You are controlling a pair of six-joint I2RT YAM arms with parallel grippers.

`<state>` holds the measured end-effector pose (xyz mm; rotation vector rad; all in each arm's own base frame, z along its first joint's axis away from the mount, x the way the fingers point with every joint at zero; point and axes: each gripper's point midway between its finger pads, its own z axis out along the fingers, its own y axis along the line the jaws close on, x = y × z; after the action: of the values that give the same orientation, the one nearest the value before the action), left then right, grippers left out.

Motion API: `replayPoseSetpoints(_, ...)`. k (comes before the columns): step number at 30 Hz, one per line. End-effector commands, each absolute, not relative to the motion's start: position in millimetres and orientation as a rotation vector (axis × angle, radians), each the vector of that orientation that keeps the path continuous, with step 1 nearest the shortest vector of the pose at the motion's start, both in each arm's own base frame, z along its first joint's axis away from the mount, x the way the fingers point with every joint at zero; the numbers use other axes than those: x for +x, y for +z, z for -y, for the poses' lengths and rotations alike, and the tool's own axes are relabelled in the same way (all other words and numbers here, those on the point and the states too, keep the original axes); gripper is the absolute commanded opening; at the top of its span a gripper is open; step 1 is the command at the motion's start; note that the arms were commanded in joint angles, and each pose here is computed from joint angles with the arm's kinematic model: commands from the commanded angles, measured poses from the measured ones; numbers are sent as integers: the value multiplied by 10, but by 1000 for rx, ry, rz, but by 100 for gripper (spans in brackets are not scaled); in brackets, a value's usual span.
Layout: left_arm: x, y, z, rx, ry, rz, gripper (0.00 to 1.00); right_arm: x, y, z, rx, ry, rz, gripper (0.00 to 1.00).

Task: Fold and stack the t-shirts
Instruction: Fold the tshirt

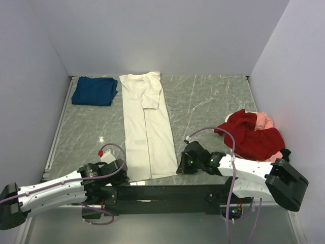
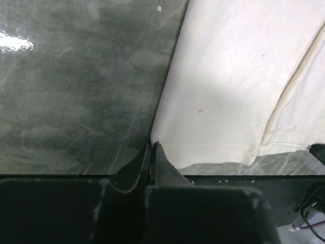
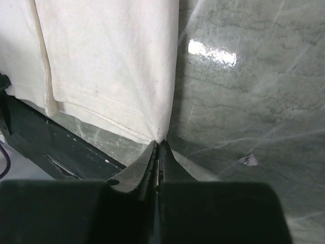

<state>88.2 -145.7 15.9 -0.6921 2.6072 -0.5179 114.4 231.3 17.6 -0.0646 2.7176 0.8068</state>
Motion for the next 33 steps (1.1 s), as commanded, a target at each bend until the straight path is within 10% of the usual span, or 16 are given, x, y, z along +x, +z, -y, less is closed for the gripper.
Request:
replayPoseSetpoints(1,815,227,1541,-587,-551,-2658,0,1160,326,-2423,-113,863,-2675,0)
replayPoseSetpoints(15,980,875,1660,-492,-634,-2542,0,1000,778,-2314,-222,825,-2607,0)
replayPoseSetpoints(33,2637,1530,1708,-687,-541,-2103,0,2888,1333,-2715,-90,691,-2446,0)
